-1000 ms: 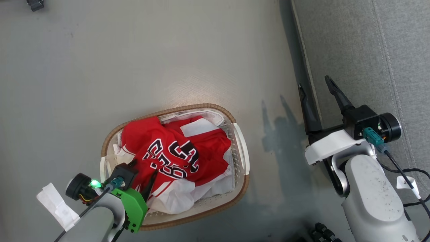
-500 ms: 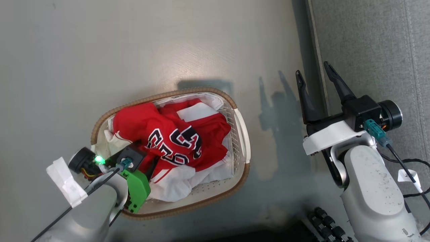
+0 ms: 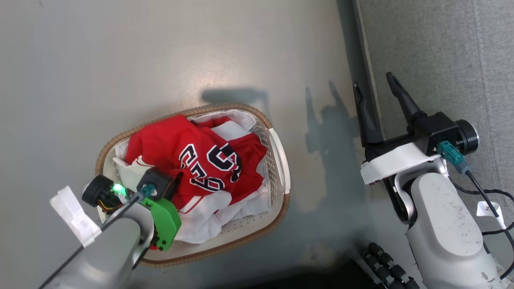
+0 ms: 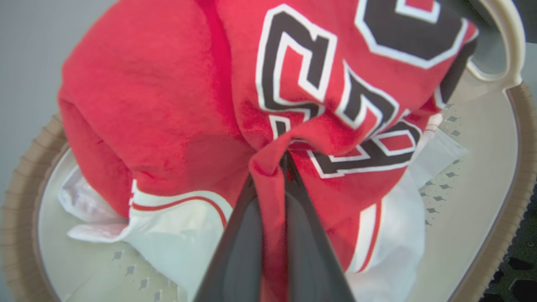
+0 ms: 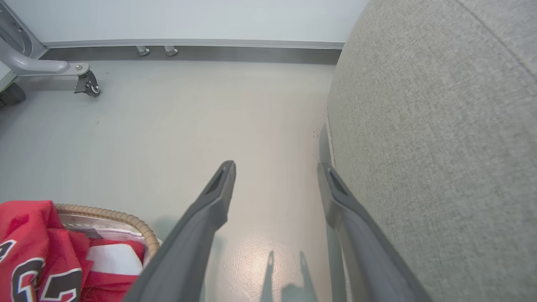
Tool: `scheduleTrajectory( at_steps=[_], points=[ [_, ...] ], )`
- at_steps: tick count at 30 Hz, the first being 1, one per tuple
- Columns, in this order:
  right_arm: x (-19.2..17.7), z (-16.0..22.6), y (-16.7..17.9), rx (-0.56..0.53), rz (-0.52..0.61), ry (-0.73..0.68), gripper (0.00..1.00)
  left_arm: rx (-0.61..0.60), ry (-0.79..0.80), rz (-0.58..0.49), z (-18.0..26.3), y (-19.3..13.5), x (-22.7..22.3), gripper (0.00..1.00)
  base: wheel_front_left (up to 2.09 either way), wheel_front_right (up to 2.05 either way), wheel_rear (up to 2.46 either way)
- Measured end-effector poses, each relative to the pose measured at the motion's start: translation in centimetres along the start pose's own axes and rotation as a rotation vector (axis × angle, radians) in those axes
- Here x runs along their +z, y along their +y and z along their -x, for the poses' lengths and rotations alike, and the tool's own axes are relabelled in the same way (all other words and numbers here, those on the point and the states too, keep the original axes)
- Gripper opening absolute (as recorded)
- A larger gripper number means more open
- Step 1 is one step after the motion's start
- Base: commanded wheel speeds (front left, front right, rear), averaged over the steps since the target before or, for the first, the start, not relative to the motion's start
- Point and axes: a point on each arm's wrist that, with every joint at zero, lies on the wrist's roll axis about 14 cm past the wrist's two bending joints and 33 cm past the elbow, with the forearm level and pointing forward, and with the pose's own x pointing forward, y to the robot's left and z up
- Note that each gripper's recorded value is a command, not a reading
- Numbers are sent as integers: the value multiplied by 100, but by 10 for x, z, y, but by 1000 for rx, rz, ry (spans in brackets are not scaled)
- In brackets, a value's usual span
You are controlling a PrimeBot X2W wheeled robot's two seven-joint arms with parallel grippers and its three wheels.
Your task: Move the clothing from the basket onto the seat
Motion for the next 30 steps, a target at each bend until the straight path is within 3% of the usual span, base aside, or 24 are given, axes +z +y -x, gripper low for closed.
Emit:
scheduleTrajectory(
  at_steps=[13, 30],
  points=[
    [47, 27, 23, 46, -33, -75, 100, 84, -173, 57, 55, -25, 36, 0, 0, 0, 0],
    [88, 105, 51, 79, -68, -169, 100, 234, -628, 54, 161, -65, 132, 0, 0, 0, 0]
  ],
)
